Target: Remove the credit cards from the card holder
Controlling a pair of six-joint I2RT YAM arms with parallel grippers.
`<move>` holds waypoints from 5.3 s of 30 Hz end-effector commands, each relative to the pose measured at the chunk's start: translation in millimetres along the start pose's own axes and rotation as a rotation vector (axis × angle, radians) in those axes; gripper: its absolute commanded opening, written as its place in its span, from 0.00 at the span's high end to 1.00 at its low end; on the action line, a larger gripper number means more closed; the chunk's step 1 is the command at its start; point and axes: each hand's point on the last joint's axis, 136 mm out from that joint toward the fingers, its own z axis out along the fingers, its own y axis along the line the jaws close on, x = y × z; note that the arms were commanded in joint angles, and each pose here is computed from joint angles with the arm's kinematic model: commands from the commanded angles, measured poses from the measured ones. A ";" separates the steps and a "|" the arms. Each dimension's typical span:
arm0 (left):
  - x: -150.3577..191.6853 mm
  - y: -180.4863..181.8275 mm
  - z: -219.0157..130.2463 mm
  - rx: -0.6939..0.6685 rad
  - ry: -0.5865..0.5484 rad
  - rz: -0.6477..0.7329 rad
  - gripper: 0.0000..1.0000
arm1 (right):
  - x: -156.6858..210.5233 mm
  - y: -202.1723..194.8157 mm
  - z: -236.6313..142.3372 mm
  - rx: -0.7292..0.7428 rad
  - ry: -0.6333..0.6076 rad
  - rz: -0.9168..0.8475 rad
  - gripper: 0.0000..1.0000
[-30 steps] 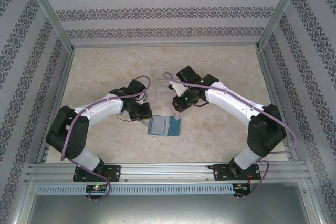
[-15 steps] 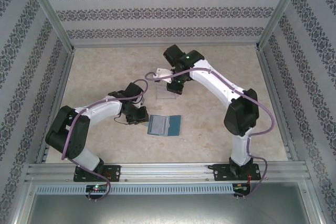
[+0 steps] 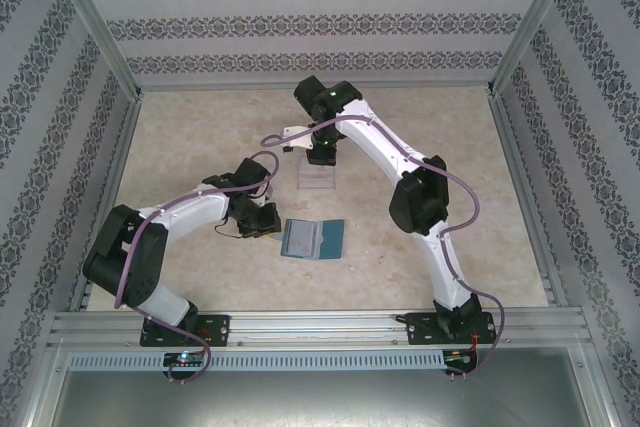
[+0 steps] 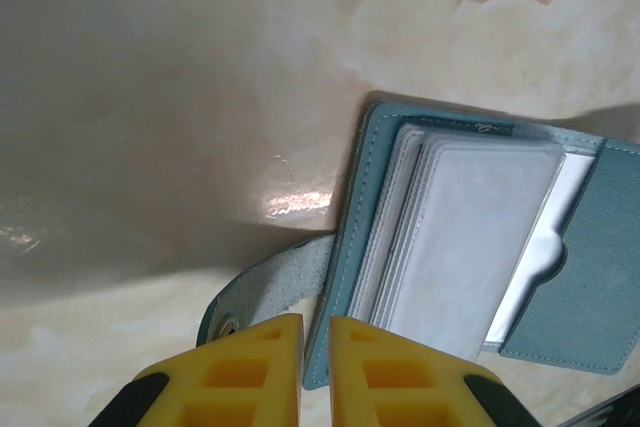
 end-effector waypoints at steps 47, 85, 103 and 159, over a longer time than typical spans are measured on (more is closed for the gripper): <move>28.7 23.7 -8.0 -0.020 0.036 -0.005 0.86 | -2.0 3.7 42.1 -0.104 0.050 -0.082 1.00; -15.9 -24.2 -9.6 0.005 -0.072 0.039 0.87 | 0.6 -38.3 32.0 0.051 -0.010 0.015 0.73; -23.3 -23.0 -0.6 -0.019 -0.058 0.056 0.87 | 1.4 -30.0 58.0 0.045 0.005 0.008 0.62; 22.5 -6.7 41.1 0.021 0.082 0.008 0.95 | -35.6 164.4 86.7 -0.502 -0.241 1.470 0.95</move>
